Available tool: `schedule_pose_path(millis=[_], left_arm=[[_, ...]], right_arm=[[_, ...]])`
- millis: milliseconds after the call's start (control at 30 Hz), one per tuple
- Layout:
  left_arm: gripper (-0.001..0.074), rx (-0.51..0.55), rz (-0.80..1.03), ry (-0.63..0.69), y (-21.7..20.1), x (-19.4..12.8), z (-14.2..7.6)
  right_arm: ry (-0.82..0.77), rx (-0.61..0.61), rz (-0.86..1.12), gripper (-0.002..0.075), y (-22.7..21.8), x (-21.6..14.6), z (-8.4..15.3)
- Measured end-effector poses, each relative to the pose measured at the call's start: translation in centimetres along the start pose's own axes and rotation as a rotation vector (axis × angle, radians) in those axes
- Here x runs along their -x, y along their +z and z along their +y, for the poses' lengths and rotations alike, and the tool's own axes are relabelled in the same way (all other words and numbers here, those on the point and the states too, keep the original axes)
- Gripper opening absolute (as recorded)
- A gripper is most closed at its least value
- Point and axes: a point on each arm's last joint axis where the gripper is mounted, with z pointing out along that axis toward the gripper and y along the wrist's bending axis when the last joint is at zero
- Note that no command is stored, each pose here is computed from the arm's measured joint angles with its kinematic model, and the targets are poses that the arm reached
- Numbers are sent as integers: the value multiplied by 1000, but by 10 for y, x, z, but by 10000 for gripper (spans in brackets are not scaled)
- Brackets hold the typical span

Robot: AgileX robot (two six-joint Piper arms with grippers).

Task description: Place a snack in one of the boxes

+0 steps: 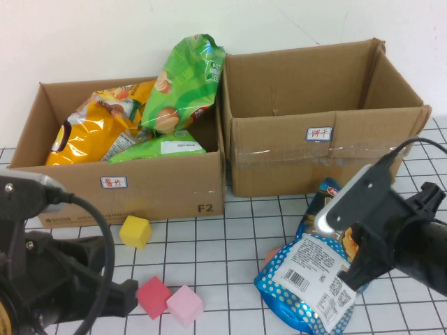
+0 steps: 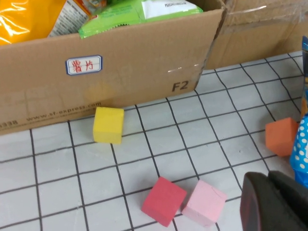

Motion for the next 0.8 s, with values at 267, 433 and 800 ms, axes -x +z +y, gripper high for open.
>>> schedule_pose_path(millis=[267, 433, 800], left_arm=[[-1, -16, 33, -39, 0, -3, -2], [-1, -22, 45, -54, 0, -4, -2], [-1, -61, 50, -82, 0, -4, -6]], right_arm=[[377, 212, -55, 148, -10, -7, 19], [515, 340, -32, 287, -12, -15, 34], [364, 498, -159, 358, -7, 19, 43]])
